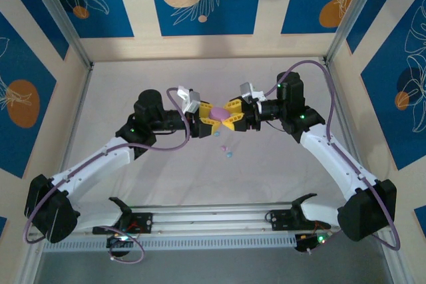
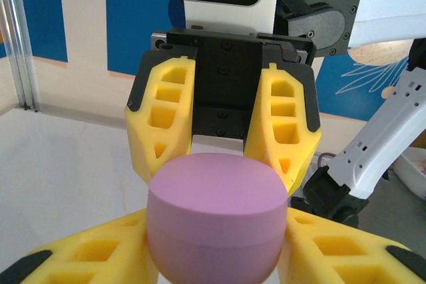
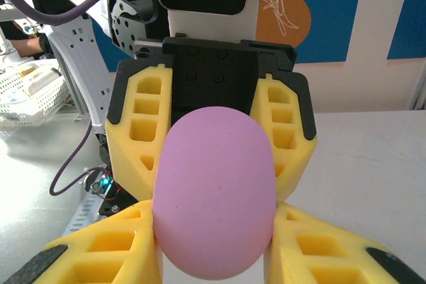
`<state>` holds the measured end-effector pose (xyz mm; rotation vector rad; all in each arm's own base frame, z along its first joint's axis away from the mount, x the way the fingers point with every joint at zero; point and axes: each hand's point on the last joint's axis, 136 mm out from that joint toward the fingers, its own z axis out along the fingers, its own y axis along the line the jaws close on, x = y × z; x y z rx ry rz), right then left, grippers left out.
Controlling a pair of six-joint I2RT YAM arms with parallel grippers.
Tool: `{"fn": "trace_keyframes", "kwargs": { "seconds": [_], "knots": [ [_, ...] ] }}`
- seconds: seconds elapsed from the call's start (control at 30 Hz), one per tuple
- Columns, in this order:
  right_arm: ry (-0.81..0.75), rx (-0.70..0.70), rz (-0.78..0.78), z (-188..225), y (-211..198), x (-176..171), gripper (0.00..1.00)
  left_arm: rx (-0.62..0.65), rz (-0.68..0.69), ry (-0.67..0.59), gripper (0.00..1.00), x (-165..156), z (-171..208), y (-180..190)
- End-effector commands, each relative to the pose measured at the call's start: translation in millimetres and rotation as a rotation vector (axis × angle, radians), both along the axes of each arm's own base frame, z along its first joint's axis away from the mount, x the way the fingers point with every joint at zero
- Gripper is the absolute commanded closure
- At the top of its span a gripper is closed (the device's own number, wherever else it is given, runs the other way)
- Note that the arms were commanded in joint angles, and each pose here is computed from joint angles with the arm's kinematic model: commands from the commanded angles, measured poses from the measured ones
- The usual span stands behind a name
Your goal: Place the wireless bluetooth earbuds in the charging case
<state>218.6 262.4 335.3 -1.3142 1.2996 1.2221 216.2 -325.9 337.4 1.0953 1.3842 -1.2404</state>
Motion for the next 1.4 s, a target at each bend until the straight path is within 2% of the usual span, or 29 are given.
{"fn": "trace_keyframes", "kwargs": {
  "seconds": [0.0, 0.17, 0.5, 0.73, 0.83, 1.07, 1.37],
  "knots": [
    [-0.012, 0.002, -0.002, 2.2, 2.5, 1.3, 0.65, -0.033, -0.042, -0.035, 0.57, -6.6, 17.0, -5.0],
    [-0.023, -0.005, -0.02, -0.3, 2.3, 3.5, 0.65, -0.045, -0.054, -0.031, 0.58, -8.3, 20.3, -6.0],
    [-0.031, -0.006, -0.03, -0.4, 2.3, 5.5, 0.65, -0.038, -0.067, -0.027, 0.52, -10.1, 17.7, -7.0],
    [-0.021, -0.006, -0.035, -0.8, 2.2, 6.5, 0.65, -0.024, -0.073, -0.034, 0.64, -11.6, 15.8, -7.1],
    [0.001, -0.007, -0.049, -0.3, 1.4, 9.1, 0.61, -0.016, -0.073, -0.045, 0.7, -12.3, 13.9, -6.3],
    [0.164, -0.007, -0.131, 2.1, -5.9, 28.4, 0.5, 0.005, -0.069, -0.095, 0.75, -14.3, 7.7, -4.3],
    [0.349, -0.035, -0.189, 2.4, -7.1, 47.7, 0.4, -0.026, -0.025, -0.145, 0.76, -9.4, 10.2, -3.9]
  ]
}}
